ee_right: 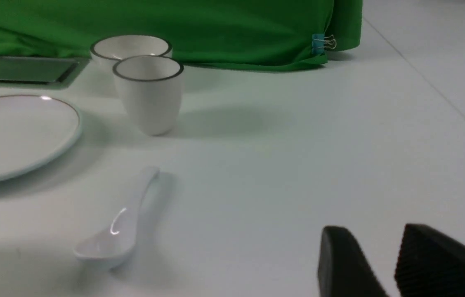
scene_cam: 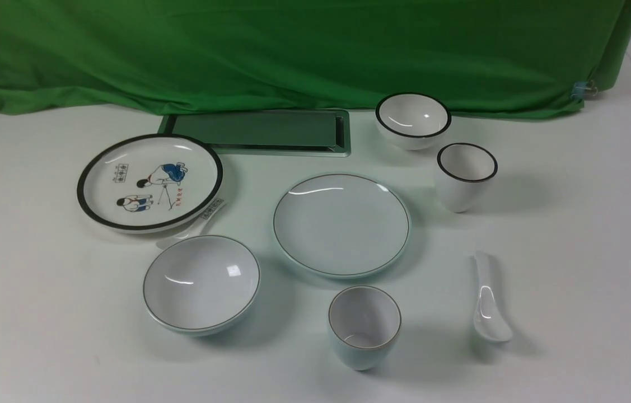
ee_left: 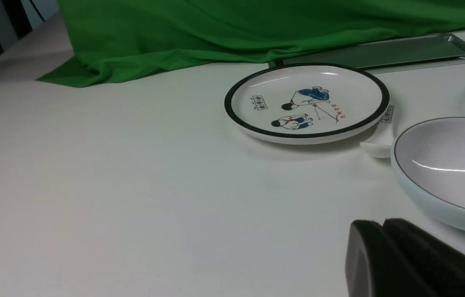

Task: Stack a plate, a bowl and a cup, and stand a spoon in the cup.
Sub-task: Use the left arm to grab a blue rice bowl

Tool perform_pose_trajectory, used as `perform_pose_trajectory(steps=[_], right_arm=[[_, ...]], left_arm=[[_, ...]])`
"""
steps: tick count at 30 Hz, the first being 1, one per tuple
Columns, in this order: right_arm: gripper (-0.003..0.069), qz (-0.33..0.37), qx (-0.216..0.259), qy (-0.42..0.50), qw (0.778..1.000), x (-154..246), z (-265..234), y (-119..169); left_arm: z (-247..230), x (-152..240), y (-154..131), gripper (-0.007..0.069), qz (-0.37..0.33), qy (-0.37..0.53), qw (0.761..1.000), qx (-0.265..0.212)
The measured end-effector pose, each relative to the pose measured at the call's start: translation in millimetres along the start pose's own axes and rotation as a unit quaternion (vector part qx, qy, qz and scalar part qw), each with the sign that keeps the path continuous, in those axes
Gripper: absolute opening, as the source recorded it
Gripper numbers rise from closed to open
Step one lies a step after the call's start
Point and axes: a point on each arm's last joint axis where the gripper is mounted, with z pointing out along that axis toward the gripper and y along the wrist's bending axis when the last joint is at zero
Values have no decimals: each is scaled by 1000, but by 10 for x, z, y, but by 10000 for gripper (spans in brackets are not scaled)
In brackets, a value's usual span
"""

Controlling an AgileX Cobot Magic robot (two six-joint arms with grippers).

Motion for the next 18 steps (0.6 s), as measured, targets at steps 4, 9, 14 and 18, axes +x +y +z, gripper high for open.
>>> perform_pose_trajectory(steps=[4,9,14,18], right_arm=[[242,4,-10,-2,1000,-3,0,11],[242,7,-10,-2,1000,-4,0,12],[242,165,-24,-7,986,-19,-1,33],[242,375,-45,-41,925,-100,-6,40]], left_arm=[[0,0,0,-29,0,0,1000,0],[0,-10,12,-29,22,-5,1000,-7],[-26,-208,62,-29,-354,-120,927,11],[-86,-323,215,-29,-595,-217,774,17]])
